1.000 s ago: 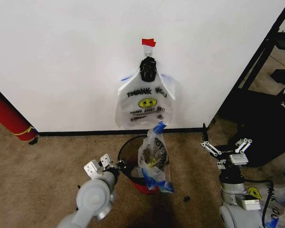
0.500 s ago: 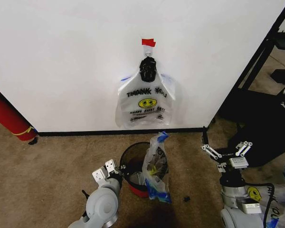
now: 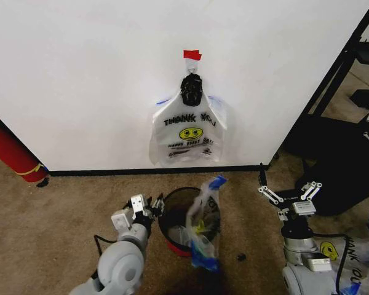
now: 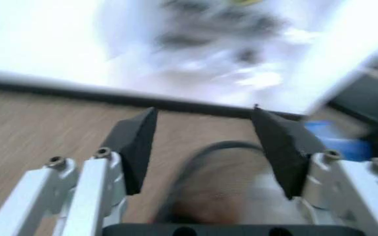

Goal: Pick up the garbage bag from the wall and place it over the trash bin.

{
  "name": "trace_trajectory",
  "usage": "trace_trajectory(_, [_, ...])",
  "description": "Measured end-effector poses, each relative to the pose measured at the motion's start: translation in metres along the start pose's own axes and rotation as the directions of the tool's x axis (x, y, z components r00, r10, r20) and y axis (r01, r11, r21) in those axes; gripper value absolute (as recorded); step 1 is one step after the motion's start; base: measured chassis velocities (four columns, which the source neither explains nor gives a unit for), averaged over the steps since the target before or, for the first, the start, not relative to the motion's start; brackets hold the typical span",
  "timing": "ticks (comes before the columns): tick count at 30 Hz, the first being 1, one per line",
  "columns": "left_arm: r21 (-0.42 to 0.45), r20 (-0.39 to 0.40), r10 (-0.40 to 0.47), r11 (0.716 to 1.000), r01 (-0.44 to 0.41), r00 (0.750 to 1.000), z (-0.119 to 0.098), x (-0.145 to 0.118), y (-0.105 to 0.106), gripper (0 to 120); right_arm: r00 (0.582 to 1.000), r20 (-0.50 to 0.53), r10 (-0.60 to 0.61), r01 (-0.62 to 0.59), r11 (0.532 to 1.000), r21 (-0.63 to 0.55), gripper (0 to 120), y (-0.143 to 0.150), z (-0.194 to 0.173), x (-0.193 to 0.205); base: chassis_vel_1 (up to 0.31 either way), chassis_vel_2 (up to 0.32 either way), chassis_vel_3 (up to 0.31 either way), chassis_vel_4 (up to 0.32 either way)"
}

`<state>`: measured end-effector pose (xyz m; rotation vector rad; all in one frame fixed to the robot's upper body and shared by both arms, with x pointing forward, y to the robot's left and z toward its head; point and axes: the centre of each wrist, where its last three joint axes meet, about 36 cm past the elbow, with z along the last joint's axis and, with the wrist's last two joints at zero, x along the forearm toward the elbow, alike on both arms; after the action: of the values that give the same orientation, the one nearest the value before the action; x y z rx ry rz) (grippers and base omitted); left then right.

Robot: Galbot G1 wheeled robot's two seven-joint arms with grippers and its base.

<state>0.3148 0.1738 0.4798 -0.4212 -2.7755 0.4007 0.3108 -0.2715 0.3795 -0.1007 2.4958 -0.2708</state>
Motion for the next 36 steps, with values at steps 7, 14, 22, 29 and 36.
trace_trajectory(7, [-0.158,-0.110,0.285,0.941,-0.300,0.952,-0.044,0.003,-0.011,88,0.985,-0.086,-0.147,0.153,0.986,0.067,100,-0.015,0.021,0.015,0.000,0.000,0.000,0.000])
trace_trajectory(14, [-0.187,-0.339,0.326,0.896,-0.403,0.882,-0.042,-0.024,-0.034,100,0.941,-0.141,-0.308,0.330,0.926,0.183,100,-0.045,0.029,0.012,0.000,0.000,0.000,0.000])
trace_trajectory(22, [-0.325,-0.404,0.244,0.862,-0.388,0.881,-0.023,-0.063,-0.048,98,0.857,-0.177,-0.484,0.511,0.840,0.181,100,-0.051,0.030,0.018,0.000,0.000,0.000,0.000])
trace_trajectory(29, [-0.414,-0.409,0.147,0.849,-0.327,0.900,-0.024,-0.084,-0.045,83,0.817,-0.166,-0.553,0.576,0.796,0.186,100,-0.051,0.033,0.022,0.000,0.000,0.000,0.000])
trace_trajectory(36, [-0.368,-0.438,0.152,0.869,-0.330,0.886,-0.025,-0.081,-0.049,57,0.808,-0.166,-0.565,0.589,0.785,0.194,100,-0.050,0.038,0.027,0.000,0.000,0.000,0.000])
